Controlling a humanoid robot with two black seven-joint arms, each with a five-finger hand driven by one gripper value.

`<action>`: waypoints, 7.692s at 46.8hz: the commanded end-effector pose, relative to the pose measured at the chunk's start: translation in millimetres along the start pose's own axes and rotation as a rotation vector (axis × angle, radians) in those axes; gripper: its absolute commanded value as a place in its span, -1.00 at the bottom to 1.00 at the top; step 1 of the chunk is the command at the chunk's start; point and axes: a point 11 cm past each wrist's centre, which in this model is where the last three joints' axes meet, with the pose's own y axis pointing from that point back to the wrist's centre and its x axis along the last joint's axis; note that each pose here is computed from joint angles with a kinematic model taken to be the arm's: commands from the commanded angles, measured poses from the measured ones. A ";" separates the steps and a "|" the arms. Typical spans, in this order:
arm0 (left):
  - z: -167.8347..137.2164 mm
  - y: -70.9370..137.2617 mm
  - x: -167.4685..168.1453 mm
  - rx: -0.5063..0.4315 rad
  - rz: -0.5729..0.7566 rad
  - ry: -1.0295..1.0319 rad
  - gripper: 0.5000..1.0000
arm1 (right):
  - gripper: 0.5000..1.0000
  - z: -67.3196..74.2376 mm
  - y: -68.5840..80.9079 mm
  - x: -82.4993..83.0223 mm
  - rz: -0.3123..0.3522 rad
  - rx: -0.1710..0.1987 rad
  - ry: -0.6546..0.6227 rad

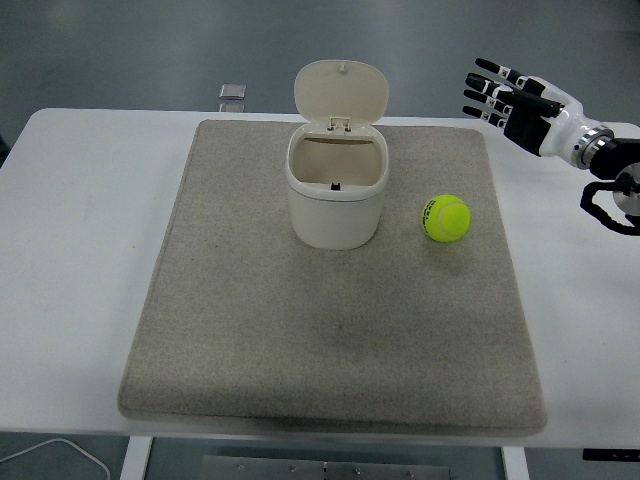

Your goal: Pick up the tennis ball and place it in the box.

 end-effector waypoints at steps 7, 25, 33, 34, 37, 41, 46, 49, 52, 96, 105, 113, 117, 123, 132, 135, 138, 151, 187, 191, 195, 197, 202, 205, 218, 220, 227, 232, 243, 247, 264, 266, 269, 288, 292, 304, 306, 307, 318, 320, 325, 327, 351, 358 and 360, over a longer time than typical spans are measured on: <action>-1.8 0.3 0.1 0.003 0.000 0.002 0.97 | 0.71 0.0 0.0 0.3 0.003 0.000 0.000; 0.9 -0.2 -0.5 -0.002 -0.001 0.001 0.97 | 0.71 -1.1 0.7 2.4 0.010 0.002 0.001; 0.9 -0.2 -0.5 -0.002 -0.001 0.001 0.97 | 0.71 -0.7 0.6 2.4 0.006 0.006 -0.001; 0.9 -0.2 -0.6 -0.002 -0.002 0.000 0.96 | 0.71 0.0 0.5 2.6 0.007 0.007 -0.002; 0.9 -0.2 -1.0 -0.002 -0.003 0.002 0.97 | 0.71 1.3 0.8 5.2 0.014 0.007 -0.003; 0.9 -0.2 -1.1 -0.002 -0.003 0.000 0.97 | 0.71 4.2 -1.4 1.2 0.005 0.004 -0.007; 0.9 -0.2 -1.0 -0.002 -0.003 0.002 0.97 | 0.71 5.8 -1.1 1.6 0.005 0.002 -0.009; 0.9 -0.2 -1.1 -0.002 -0.003 0.000 0.97 | 0.71 6.2 -1.1 1.5 0.004 0.001 -0.008; 0.9 -0.2 -1.0 -0.002 -0.003 0.002 0.97 | 0.71 6.5 -1.4 0.8 0.002 0.000 -0.008; 0.9 -0.2 -1.1 -0.002 -0.003 0.000 0.97 | 0.71 9.6 -2.5 -10.0 -0.064 -0.025 0.286; 0.9 -0.2 -1.1 -0.002 -0.003 0.000 0.97 | 0.71 10.3 -0.4 -10.6 -0.095 -0.021 0.459; 0.9 -0.2 -1.1 -0.002 -0.003 0.000 0.97 | 0.71 9.5 3.2 -12.9 -0.157 -0.011 0.596; 0.9 -0.2 -1.1 -0.002 -0.003 0.000 0.97 | 0.71 10.7 5.4 -12.0 -0.179 -0.017 0.679; 0.9 -0.2 -1.0 -0.002 -0.003 0.002 0.97 | 0.71 10.3 9.3 -11.6 -0.224 -0.009 0.810; 0.9 -0.2 -1.2 -0.002 -0.005 0.000 0.97 | 0.71 13.1 16.5 -13.4 -0.325 -0.007 1.003; 0.9 -0.2 -1.0 -0.002 -0.003 0.002 0.97 | 0.71 11.5 22.1 -7.1 -0.341 -0.015 1.071; 0.9 -0.2 -1.0 -0.002 -0.003 0.002 0.97 | 0.71 9.8 25.7 -3.6 -0.353 -0.017 1.123; 0.9 -0.2 -1.1 -0.002 -0.003 0.000 0.97 | 0.71 25.4 27.9 -20.2 -0.459 -0.037 1.275; 0.9 -0.2 -1.1 -0.002 -0.003 0.000 0.97 | 0.70 48.8 28.0 -16.7 -0.441 -0.042 1.443; 0.9 -0.2 -1.2 -0.002 -0.005 0.000 0.97 | 0.69 51.4 27.1 -17.7 -0.439 -0.041 1.445; 0.9 -0.2 -1.1 -0.002 -0.003 0.000 0.97 | 0.69 52.9 26.6 -17.5 -0.438 -0.044 1.447; 0.9 -0.2 -1.1 -0.002 -0.003 0.000 0.97 | 0.69 55.3 26.8 -17.2 -0.443 -0.051 1.449; 0.9 -0.2 -1.1 -0.002 -0.003 0.000 0.97 | 0.69 56.3 26.6 -16.9 -0.439 -0.049 1.452; 0.9 -0.2 -1.1 -0.002 -0.003 0.000 0.97 | 0.69 57.3 26.1 -17.2 -0.438 -0.049 1.451; 0.9 -0.2 -1.1 -0.002 -0.003 0.000 0.97 | 0.65 65.6 23.6 -20.2 -0.439 -0.047 1.447; 0.9 -0.2 -1.0 -0.002 -0.003 0.002 0.97 | 0.63 66.8 23.2 -21.3 -0.441 -0.045 1.445; 0.9 -0.2 -1.0 -0.002 -0.003 0.002 0.97 | 0.53 66.6 23.1 -19.8 -0.432 -0.044 1.448; 0.9 -0.2 -1.1 -0.002 -0.003 0.000 0.97 | 0.39 66.9 22.6 -17.5 -0.417 -0.062 1.454; 0.9 -0.2 -1.1 -0.002 -0.003 0.000 0.97 | 0.13 70.9 23.6 -16.2 -0.424 -0.074 1.464; 0.9 -0.2 -1.1 -0.002 -0.003 0.000 0.97 | 0.04 71.4 24.0 -15.5 -0.424 -0.077 1.468; 0.9 -0.2 -1.0 -0.002 -0.003 0.002 0.97 | -0.67 66.0 24.7 -13.5 -0.420 -0.079 1.465; 0.9 -0.2 -1.1 -0.002 -0.003 0.000 0.97 | -0.87 64.2 25.0 -12.7 -0.416 -0.079 1.459; 0.9 -0.2 -1.1 -0.002 -0.003 0.000 0.97 | -1.00 61.9 25.2 -13.3 -0.417 -0.076 1.454; 0.9 -0.2 -1.1 -0.002 -0.003 0.000 0.97 | -1.00 -2.7 35.9 -23.8 -0.455 0.006 1.346; 0.9 -0.2 -1.0 -0.002 -0.003 0.002 0.97 | -1.00 -22.5 41.5 -26.7 -0.464 0.043 1.321; 0.9 -0.2 -1.1 -0.002 -0.003 0.000 0.97 | -1.00 -40.8 49.4 -61.3 -0.576 0.164 1.288; 0.9 -0.2 -1.0 -0.002 -0.003 0.002 0.97 | -1.00 -40.8 50.2 -67.2 -0.591 0.177 1.286; 0.9 -0.2 -1.0 -0.002 -0.003 0.002 0.97 | -1.00 -41.7 50.2 -71.4 -0.600 0.187 1.284; 0.9 -0.2 -1.1 -0.002 -0.003 0.000 0.97 | -1.00 -48.7 46.3 -105.4 -0.661 0.253 1.283; 0.9 -0.2 -1.1 -0.002 -0.003 0.000 0.97 | -1.00 -45.7 43.4 -112.6 -0.677 0.258 1.280; 0.9 -0.2 -1.1 -0.002 -0.003 0.000 0.96 | -1.00 -40.6 37.1 -120.6 -0.681 0.252 1.280; 0.9 -0.2 -1.1 -0.002 -0.003 0.000 0.97 | -1.00 -38.6 33.6 -122.7 -0.673 0.243 1.282; 0.9 -0.2 -1.0 -0.002 -0.003 0.002 0.97 | -1.00 -31.5 1.4 -160.5 -0.640 0.211 1.312; 0.9 -0.2 -1.1 -0.002 -0.003 0.000 0.97 | -1.00 -30.7 0.3 -164.3 -0.645 0.215 1.306; 0.9 -0.2 -1.1 -0.002 -0.003 0.000 0.97 | -1.00 -29.7 0.4 -164.0 -0.646 0.214 1.304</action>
